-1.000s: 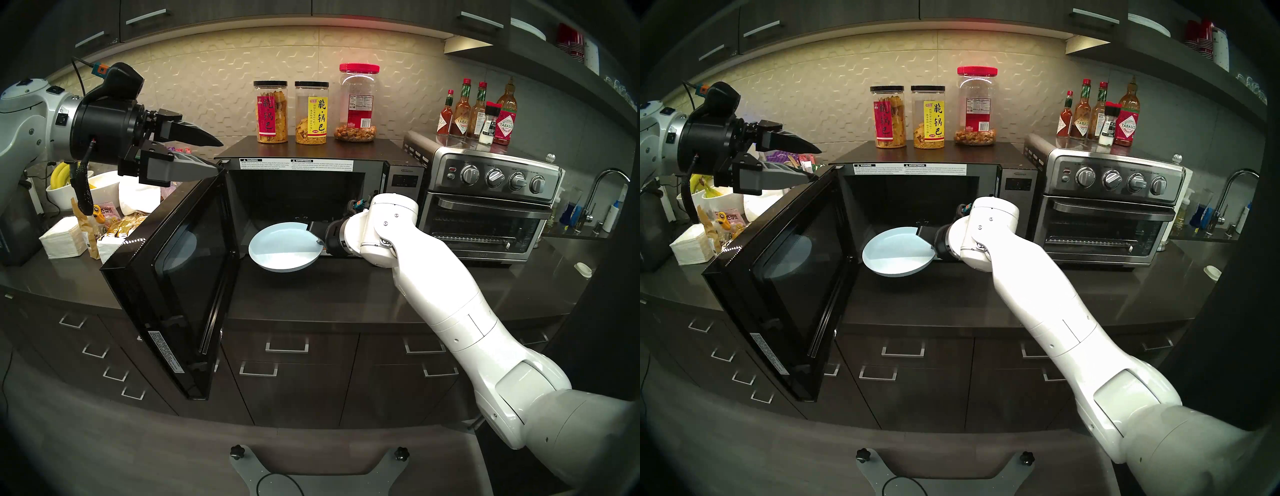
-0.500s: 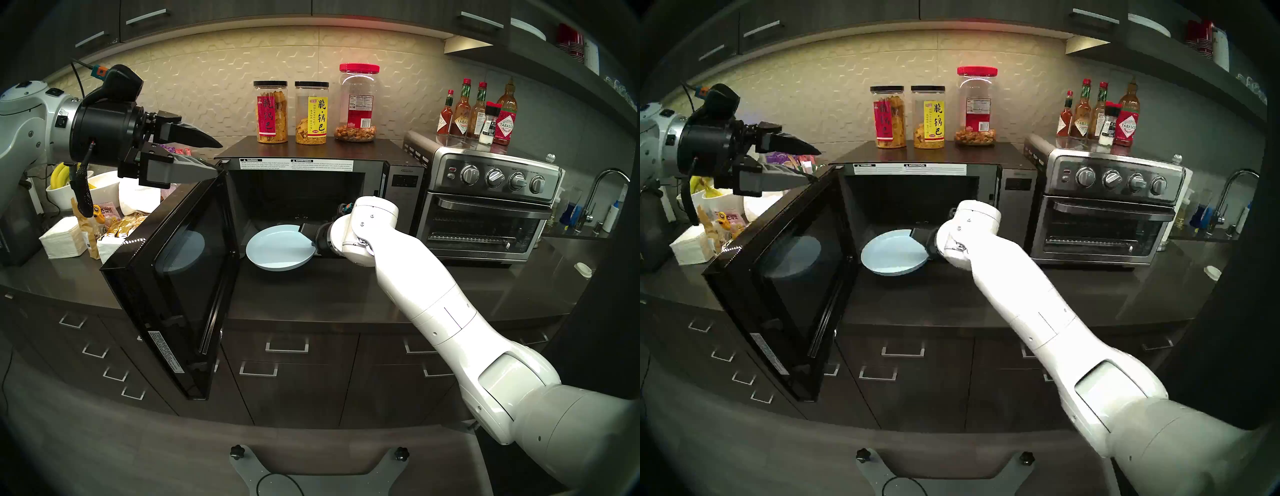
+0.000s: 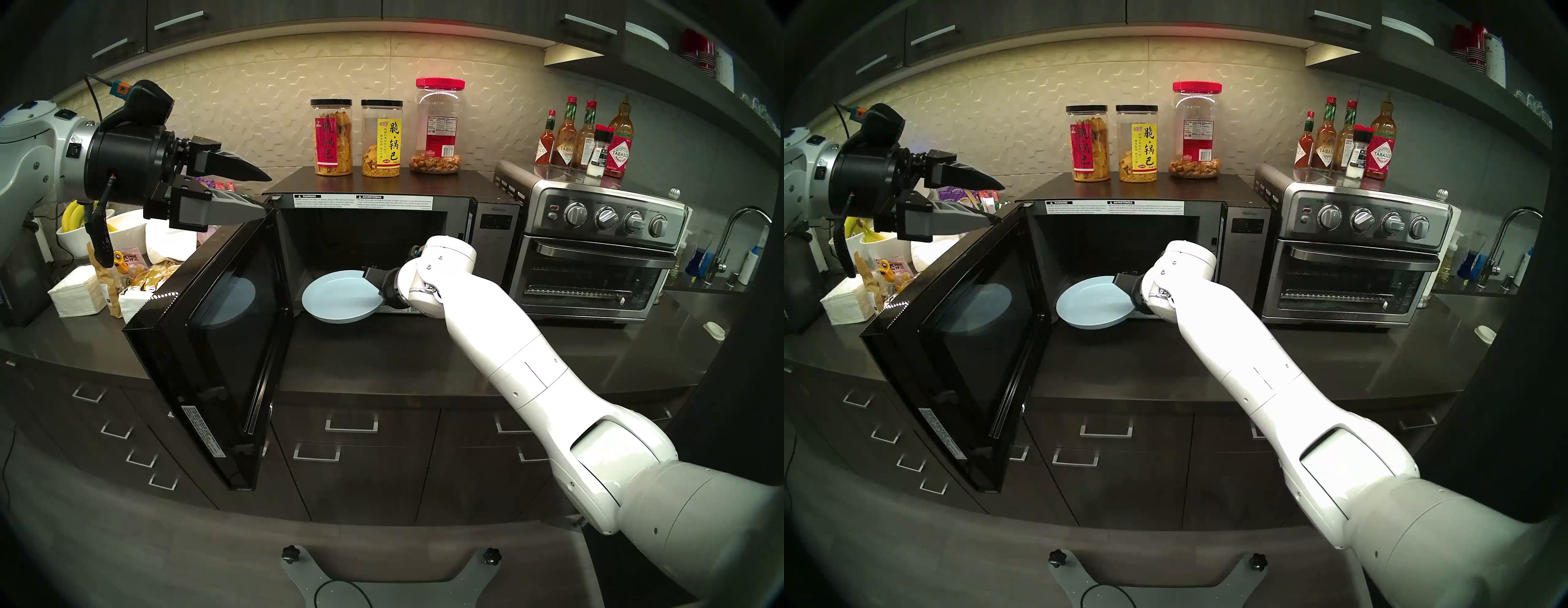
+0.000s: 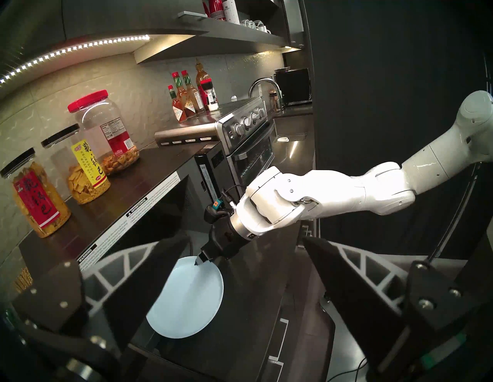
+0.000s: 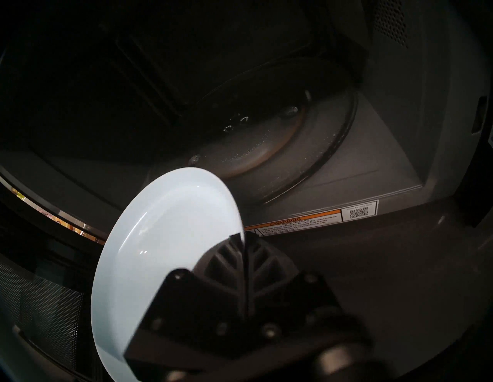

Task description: Open the microwave, put the plate inside, and close the door

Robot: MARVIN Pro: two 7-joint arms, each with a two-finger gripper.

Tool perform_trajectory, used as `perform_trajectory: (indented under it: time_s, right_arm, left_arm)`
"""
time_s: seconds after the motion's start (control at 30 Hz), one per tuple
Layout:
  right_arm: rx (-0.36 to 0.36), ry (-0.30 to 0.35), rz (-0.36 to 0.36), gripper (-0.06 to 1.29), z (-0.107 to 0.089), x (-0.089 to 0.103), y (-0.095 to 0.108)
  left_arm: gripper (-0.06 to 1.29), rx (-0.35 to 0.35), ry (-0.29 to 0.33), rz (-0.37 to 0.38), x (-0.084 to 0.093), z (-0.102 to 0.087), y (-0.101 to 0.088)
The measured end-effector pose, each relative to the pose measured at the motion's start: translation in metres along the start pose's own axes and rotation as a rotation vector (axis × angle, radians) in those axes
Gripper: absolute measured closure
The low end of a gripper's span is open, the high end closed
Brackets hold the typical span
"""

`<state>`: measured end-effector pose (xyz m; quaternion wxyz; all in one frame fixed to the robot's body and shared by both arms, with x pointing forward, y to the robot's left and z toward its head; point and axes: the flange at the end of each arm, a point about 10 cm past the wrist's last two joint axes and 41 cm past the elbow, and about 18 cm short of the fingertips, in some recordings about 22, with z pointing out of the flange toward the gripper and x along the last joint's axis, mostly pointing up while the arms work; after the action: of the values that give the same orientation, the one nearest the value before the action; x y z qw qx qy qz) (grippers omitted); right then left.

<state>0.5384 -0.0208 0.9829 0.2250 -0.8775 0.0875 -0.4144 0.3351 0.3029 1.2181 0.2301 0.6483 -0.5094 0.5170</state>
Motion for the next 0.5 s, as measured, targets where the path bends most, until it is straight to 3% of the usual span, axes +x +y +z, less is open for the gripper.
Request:
perform_trajectory:
  time_s: [0.5]
  right_arm:
    - [-0.035,0.026,0.082,1.25,0.016,0.024,0.003]
  left_arm:
    - [0.04,0.006,0.004,0.002,0.0,-0.001,0.001]
